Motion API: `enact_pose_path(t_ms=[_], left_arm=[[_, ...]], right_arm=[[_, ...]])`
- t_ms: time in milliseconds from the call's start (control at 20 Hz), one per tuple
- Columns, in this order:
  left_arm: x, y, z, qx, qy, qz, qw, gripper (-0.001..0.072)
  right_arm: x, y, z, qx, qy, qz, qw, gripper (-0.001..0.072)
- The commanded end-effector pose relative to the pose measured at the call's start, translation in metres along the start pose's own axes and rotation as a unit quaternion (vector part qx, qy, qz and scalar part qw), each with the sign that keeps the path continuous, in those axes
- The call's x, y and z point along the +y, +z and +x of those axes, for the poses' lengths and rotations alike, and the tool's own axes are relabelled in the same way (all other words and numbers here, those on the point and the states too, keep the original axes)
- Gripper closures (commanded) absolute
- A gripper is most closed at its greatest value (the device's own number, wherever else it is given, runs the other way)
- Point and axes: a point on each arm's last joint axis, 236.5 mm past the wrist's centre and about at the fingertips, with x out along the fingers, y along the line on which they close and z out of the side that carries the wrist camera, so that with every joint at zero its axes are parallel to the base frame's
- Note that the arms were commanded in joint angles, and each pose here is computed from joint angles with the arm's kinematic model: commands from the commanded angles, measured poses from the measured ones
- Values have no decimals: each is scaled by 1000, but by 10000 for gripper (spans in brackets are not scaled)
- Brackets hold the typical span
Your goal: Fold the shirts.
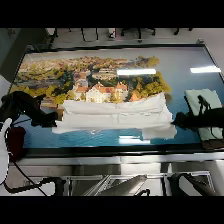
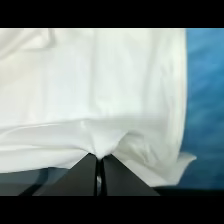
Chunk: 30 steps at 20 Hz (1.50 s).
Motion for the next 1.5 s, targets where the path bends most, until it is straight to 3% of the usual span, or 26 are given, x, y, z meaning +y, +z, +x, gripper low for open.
enact_pose_path(t_ms=[0, 250, 650, 700, 750, 800, 850, 900, 950, 1000, 1150, 1450], left_arm=[[-26, 50, -23, -46, -10, 20, 999, 685], [-25, 114, 3, -51, -2, 13, 999, 685], [-18, 154, 54, 0, -2, 6, 1000, 685], [-19, 153, 55, 10, -4, 7, 1000, 661], [-21, 152, 54, 16, -7, 8, 1000, 439], [-22, 152, 49, 17, -8, 10, 1000, 141], [-24, 153, 42, 14, -8, 13, 1000, -7], [-29, 155, 34, 9, -9, 19, 1000, -7], [-34, 156, 27, 3, -16, 22, 1000, -7], [-45, 157, 22, -4, -34, 26, 999, -7], [-65, 157, 11, -15, -72, 32, 997, -7], [-67, 150, -26, -39, -72, 26, 996, -7]], right_arm=[[50, 70, 5, -62, 37, -52, 996, 687], [57, 127, 62, -51, 35, -61, 996, 687], [37, 133, 115, -16, 24, -44, 999, 679], [39, 136, 112, -18, 25, -46, 998, 606], [42, 138, 105, -19, 28, -50, 998, 360], [43, 141, 95, -16, 26, -60, 998, 217], [41, 143, 85, -9, 17, -75, 997, 185], [36, 143, 77, 1, 3, -90, 996, 178], [27, 144, 70, 10, -14, -100, 995, 54], [23, 143, 67, 15, -16, -97, 995, 6], [7, 127, 79, 59, -13, -95, 994, 7], [-33, 101, 112, 132, -7, -68, 989, 9]])
